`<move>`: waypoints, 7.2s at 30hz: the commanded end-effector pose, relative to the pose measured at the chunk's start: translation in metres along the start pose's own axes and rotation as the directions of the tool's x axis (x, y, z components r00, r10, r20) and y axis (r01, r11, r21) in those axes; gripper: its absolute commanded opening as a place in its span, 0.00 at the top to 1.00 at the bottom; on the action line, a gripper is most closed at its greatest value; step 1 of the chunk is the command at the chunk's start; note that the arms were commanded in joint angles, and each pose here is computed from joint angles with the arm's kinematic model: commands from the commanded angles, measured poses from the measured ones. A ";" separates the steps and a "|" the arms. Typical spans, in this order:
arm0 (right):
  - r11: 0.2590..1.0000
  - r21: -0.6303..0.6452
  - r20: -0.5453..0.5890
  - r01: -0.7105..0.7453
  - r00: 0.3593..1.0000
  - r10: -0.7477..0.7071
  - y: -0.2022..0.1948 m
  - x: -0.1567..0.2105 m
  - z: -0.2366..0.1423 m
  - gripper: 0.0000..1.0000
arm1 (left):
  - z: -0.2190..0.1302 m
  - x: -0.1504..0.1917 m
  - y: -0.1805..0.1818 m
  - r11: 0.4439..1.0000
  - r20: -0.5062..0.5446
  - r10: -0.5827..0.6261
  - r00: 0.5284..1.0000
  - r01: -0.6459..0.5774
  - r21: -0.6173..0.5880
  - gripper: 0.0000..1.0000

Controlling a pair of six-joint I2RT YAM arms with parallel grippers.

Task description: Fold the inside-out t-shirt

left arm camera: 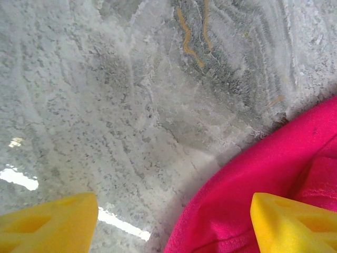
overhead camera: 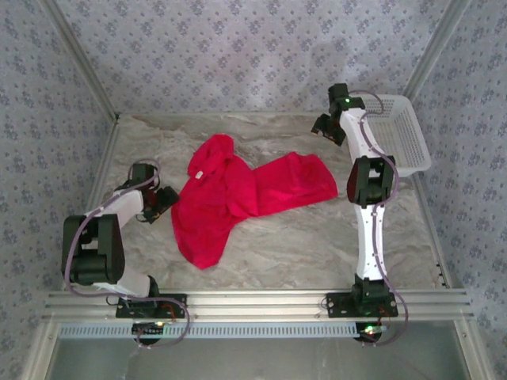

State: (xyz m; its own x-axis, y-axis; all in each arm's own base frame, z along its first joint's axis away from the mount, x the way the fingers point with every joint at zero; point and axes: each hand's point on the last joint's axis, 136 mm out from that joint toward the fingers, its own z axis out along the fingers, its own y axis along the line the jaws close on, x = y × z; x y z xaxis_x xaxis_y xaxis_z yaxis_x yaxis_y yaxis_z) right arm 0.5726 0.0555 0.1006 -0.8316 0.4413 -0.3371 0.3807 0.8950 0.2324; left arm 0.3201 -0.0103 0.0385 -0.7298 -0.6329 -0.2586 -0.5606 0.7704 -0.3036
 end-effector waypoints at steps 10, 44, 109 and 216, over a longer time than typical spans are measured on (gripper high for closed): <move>0.959 -0.095 -0.072 0.268 0.959 -0.275 0.024 0.134 -0.106 0.29 | -0.060 0.074 0.002 0.995 -0.047 0.083 0.995 -0.080 0.067 0.22; 0.973 -0.073 -0.289 0.218 0.929 -0.230 -0.003 0.226 -0.023 1.00 | -0.025 0.067 -0.005 0.999 -0.076 0.027 0.997 -0.023 0.048 1.00; 0.991 -0.060 -0.290 0.119 0.948 -0.131 -0.033 0.138 -0.018 0.62 | -0.089 -0.060 -0.059 0.983 0.041 0.005 0.999 -0.012 0.181 1.00; 0.817 -0.540 0.230 0.204 0.969 -0.089 0.002 0.185 -0.222 1.00 | -0.191 -0.027 -0.030 0.841 0.059 -0.233 0.971 0.170 0.514 1.00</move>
State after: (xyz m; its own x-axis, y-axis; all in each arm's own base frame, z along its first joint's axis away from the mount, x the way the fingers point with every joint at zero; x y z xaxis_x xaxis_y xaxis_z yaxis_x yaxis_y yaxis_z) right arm 0.3486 0.1186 0.2919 -0.6858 0.3428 -0.6420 -0.1228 0.8149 0.5664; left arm 0.3013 0.0151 0.2569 -0.5132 -0.8283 -0.2248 -0.4238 0.4723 -0.7728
